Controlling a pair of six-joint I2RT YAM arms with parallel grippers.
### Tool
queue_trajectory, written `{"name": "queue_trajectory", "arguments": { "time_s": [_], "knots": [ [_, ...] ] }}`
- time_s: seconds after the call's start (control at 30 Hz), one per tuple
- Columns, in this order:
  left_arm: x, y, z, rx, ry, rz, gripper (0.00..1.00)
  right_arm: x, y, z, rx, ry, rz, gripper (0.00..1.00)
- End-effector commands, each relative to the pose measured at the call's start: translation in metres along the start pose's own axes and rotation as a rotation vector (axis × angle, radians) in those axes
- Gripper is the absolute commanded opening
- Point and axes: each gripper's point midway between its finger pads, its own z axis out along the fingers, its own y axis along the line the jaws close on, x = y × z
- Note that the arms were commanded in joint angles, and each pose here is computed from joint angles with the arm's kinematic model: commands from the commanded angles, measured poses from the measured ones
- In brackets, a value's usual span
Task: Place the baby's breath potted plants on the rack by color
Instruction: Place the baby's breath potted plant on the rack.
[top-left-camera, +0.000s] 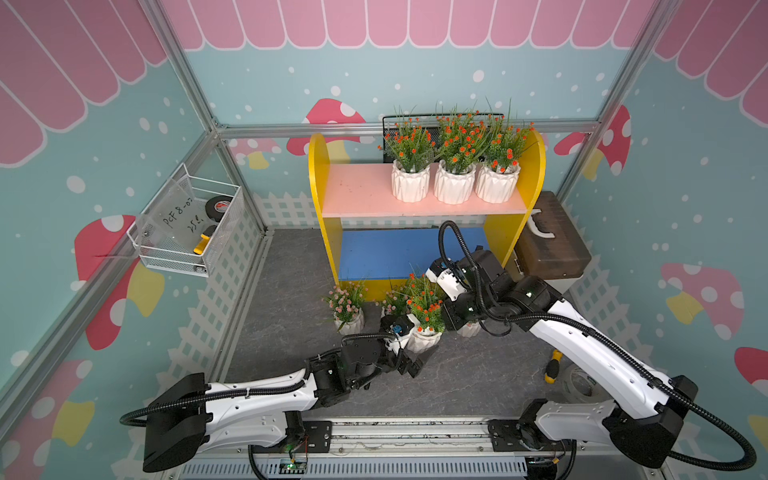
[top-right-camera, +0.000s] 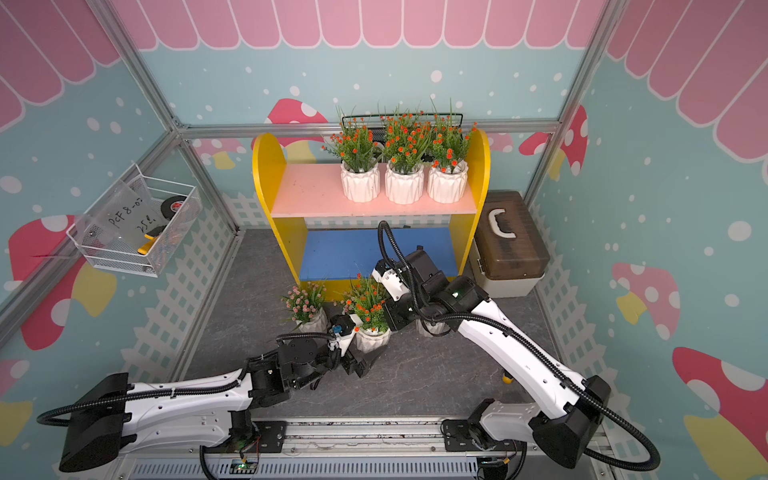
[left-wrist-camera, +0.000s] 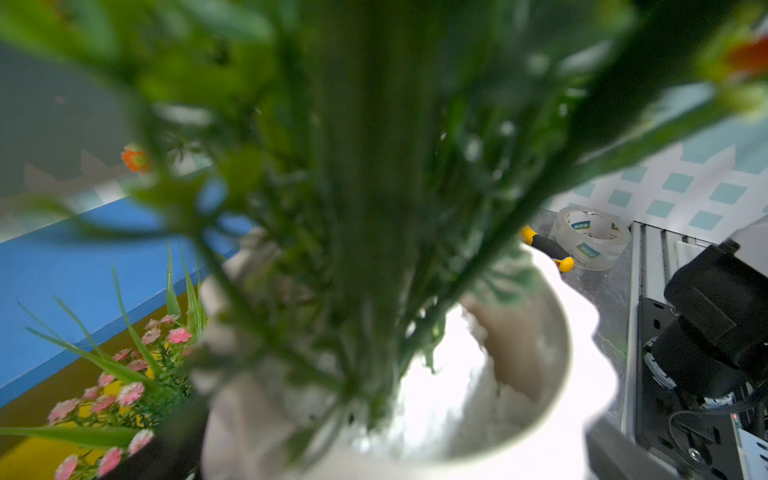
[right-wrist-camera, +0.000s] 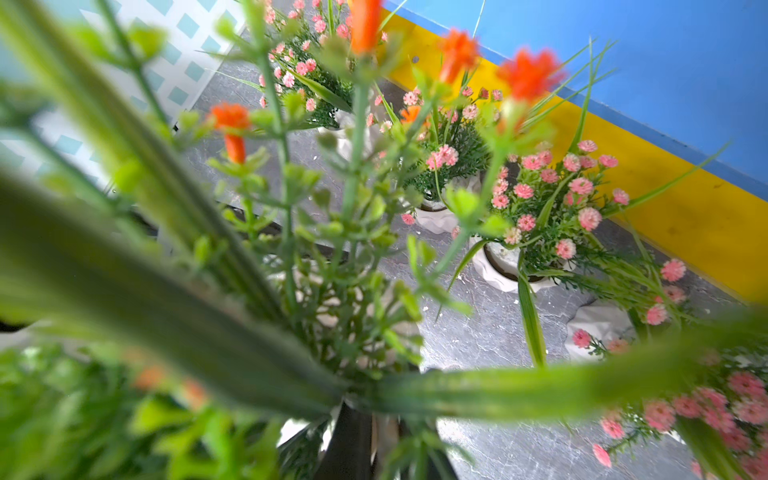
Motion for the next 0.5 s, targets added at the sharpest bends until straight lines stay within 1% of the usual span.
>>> {"name": "queue_trajectory", "arguments": {
  "time_s": [0.0,0.1,0.23,0.33,0.47],
  "knots": [
    [-0.0195,0.0006,0.0005,-0.018,-0.057,0.004,0.99,-0.0217,0.0144,-0.0049,-0.065,-0.086,-0.022,0.00],
    [-0.0191,0.0009,0.0014,-0.022,-0.051,0.005,0.96,-0.0196,0.0141,-0.0016,-0.071,-0.081,-0.017,0.00],
    [-0.0191,0.0019,0.0022,-0.028,-0.041,0.009,0.86,-0.0174,0.0118,0.0015,-0.065,-0.077,-0.013,0.01],
    [-0.0198,0.0051,0.0015,-0.046,-0.045,0.002,0.77,-0.0169,0.0119,0.0024,-0.068,-0.077,-0.014,0.05],
    [-0.0234,0.0096,0.0004,-0.071,-0.052,-0.012,0.76,-0.0162,0.0071,0.0008,-0.046,-0.085,-0.010,0.14]
  ]
}}
